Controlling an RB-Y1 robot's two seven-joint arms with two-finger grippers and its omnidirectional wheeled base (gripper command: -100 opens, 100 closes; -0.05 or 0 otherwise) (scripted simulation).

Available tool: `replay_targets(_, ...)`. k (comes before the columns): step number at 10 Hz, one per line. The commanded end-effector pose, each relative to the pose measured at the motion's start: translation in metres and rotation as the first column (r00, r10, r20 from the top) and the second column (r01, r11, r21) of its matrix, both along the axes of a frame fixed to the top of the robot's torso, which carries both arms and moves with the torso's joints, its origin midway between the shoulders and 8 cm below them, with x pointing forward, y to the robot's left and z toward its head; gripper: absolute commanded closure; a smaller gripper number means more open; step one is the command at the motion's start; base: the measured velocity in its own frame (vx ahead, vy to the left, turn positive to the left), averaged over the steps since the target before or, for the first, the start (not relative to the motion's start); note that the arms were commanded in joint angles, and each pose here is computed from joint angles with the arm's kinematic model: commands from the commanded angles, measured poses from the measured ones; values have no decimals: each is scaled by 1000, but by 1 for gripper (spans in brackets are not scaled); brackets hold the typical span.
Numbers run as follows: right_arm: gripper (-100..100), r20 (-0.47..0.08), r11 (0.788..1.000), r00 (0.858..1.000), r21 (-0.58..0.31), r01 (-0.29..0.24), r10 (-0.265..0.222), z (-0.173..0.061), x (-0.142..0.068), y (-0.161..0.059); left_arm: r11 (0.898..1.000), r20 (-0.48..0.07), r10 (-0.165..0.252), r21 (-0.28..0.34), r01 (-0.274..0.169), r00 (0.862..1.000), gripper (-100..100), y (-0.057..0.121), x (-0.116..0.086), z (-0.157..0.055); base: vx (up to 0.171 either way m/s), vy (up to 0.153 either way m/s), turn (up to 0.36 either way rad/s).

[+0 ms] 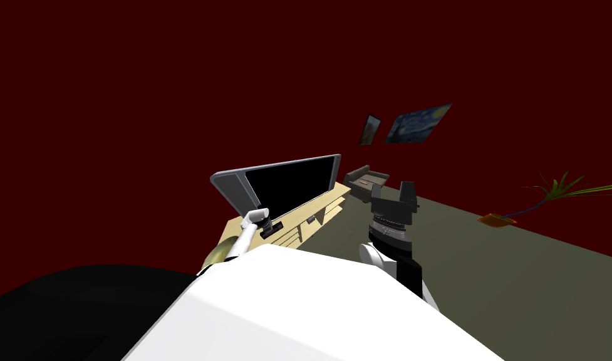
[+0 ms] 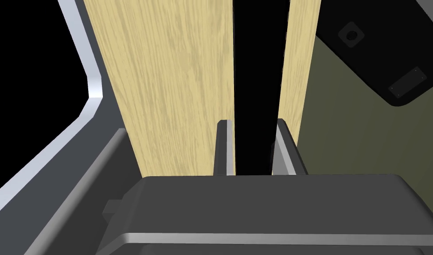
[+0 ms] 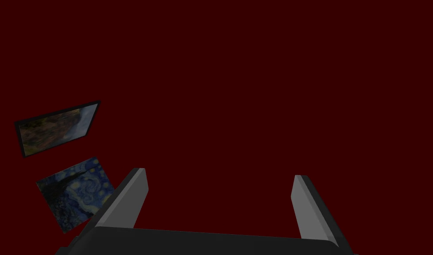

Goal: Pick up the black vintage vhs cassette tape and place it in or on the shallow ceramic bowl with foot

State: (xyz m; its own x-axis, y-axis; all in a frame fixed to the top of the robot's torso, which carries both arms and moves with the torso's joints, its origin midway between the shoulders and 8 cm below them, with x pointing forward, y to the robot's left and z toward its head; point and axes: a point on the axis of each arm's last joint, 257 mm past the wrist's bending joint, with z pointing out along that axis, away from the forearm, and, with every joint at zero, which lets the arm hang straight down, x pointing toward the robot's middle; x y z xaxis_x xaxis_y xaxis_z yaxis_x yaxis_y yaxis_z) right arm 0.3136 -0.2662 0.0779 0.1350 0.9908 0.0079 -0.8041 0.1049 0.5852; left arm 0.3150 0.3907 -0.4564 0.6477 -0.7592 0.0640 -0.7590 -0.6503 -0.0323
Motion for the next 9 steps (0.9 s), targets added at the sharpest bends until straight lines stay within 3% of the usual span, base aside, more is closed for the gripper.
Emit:
replay_targets(1, 0, 0, 1000, 1000, 0, 0, 0, 0, 0, 0, 1000, 0, 0, 0, 0, 1000, 0, 0, 0, 0, 0, 0, 0)
replay_targets(2, 0, 0, 1000, 1000, 0, 0, 0, 0, 0, 0, 1000, -32, 4, 10, -3, 999, 100, 16, -14, -1, -12, 15, -65)
replay_targets(9, 0, 0, 1000, 1000, 0, 0, 0, 0, 0, 0, 999, -126, 40, 40, -35, 991, 100, 80, -62, 13, -23, 26, -78)
